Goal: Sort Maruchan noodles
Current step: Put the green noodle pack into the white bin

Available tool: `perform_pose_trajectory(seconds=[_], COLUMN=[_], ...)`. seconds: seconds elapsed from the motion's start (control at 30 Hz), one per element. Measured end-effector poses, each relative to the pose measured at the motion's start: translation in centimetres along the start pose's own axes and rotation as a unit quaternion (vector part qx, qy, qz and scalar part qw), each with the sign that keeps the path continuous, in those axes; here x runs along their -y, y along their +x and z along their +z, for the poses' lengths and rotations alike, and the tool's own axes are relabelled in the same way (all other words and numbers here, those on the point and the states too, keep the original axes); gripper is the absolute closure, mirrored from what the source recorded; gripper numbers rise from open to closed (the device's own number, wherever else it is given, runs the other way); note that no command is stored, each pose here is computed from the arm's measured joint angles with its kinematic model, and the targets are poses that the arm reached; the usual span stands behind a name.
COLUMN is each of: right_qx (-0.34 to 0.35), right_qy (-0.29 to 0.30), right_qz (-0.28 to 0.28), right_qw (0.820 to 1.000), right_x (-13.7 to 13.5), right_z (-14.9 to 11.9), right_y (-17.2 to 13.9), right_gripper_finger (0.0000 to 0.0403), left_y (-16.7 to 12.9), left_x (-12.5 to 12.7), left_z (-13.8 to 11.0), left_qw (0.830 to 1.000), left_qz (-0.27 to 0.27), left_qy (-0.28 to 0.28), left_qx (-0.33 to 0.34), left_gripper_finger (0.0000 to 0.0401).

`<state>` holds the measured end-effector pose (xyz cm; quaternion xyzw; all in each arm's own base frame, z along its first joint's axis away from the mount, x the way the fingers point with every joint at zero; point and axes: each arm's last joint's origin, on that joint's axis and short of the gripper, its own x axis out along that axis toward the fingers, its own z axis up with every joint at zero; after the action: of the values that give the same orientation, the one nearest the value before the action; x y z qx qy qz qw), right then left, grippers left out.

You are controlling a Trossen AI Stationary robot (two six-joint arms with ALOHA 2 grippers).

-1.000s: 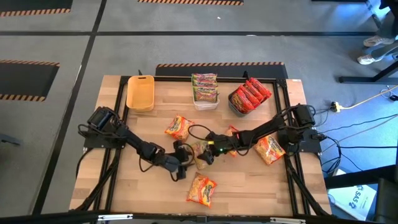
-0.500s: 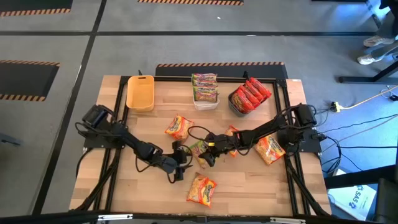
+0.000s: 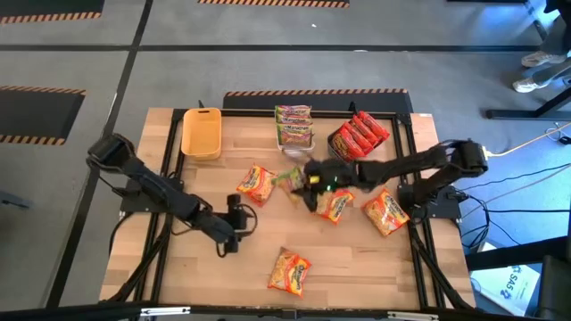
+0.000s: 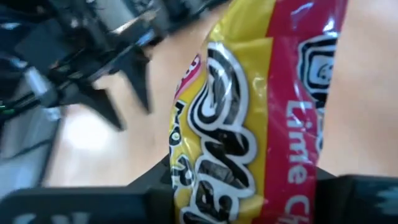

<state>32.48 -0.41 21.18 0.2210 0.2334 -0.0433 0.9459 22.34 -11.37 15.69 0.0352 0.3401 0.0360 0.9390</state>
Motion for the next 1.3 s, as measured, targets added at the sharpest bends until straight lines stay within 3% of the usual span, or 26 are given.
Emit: perform_pose_trajectory(seconds=[0.27, 0.43, 0.53, 0.8, 0.97, 1.3], right_qx=[0.025, -0.019, -0.053, -0.158, -0.186, -0.225], right_qy=[-0.156, -0.252, -0.273, -0.250, -0.257, -0.243], right_qz=[-0.101, -0.156, -0.162, -0.104, -0.070, -0.074], right_qw=[0.982, 0.955, 0.947, 0.950, 0.946, 0.941], right_x=[5.0, 8.0, 9.8, 14.6, 15.7, 17.2], right_z=[7.5, 11.3, 12.9, 12.0, 10.5, 8.6], right_y=[-2.5, -3.2, -3.3, -0.6, 1.3, 3.2], right_gripper_finger=[0.0279, 0.0286, 0.0290, 0.0288, 0.0288, 0.0286], left_y=[-1.3, -1.2, -0.9, -0.5, -0.4, -0.3], left_x=[-4.2, -7.2, -8.5, -10.8, -11.6, -12.7], left_z=[-0.8, -0.7, -0.9, -0.8, -0.9, -1.0], left_qw=[0.995, 0.994, 0.995, 0.995, 0.995, 0.995], left_qz=[-0.048, -0.028, -0.011, 0.026, 0.042, 0.048], left_qy=[-0.021, -0.027, -0.033, -0.036, -0.032, -0.028], left_qx=[0.082, 0.103, 0.095, 0.090, 0.086, 0.084], left_gripper_finger=[0.0178, 0.0178, 0.0178, 0.0178, 0.0178, 0.0178])
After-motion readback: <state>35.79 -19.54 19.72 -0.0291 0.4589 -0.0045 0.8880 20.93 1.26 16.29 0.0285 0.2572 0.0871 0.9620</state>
